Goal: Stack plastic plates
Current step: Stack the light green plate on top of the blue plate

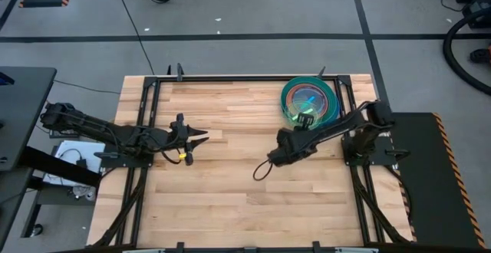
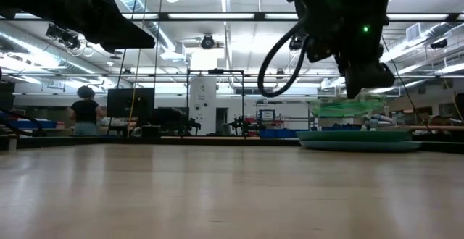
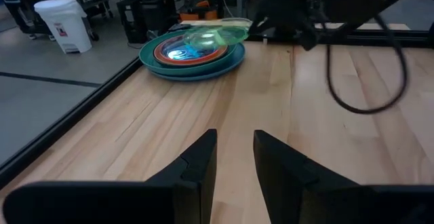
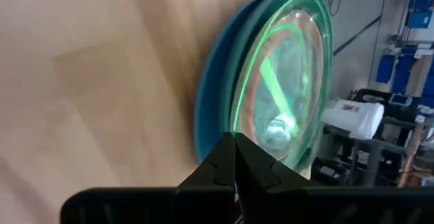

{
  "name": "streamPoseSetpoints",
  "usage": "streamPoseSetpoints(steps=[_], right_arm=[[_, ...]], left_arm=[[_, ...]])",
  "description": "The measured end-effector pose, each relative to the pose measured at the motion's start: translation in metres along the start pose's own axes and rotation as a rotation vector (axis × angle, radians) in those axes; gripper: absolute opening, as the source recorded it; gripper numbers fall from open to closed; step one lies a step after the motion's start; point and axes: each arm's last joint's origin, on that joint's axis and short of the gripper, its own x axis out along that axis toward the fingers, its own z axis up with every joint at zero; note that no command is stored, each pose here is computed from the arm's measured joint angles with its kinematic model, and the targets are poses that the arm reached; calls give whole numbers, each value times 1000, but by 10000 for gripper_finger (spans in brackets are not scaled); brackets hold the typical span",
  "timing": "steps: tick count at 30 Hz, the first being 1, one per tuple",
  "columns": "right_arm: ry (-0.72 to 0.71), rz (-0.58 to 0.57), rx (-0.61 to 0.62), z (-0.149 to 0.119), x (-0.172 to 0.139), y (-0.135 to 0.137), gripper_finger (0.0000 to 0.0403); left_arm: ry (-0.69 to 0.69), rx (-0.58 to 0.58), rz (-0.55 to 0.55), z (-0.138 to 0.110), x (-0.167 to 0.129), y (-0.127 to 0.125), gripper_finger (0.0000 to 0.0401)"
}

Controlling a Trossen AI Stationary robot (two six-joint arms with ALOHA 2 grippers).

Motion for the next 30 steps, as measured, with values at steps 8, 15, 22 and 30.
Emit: streamPoseSetpoints(steps=[8, 15, 22, 30], right_arm=[[-45, 44, 63, -15, 34, -31, 6], [-40, 61, 23, -21, 76, -39, 6], [-17, 64, 21, -21, 105, -47, 13], [4, 100, -5, -19, 114, -54, 70]], left_arm=[[0, 1, 0, 0, 0, 0, 105], [-1, 3, 0, 0, 0, 0, 105], [-1, 3, 0, 0, 0, 0, 105], [0, 1, 0, 0, 0, 0, 105]])
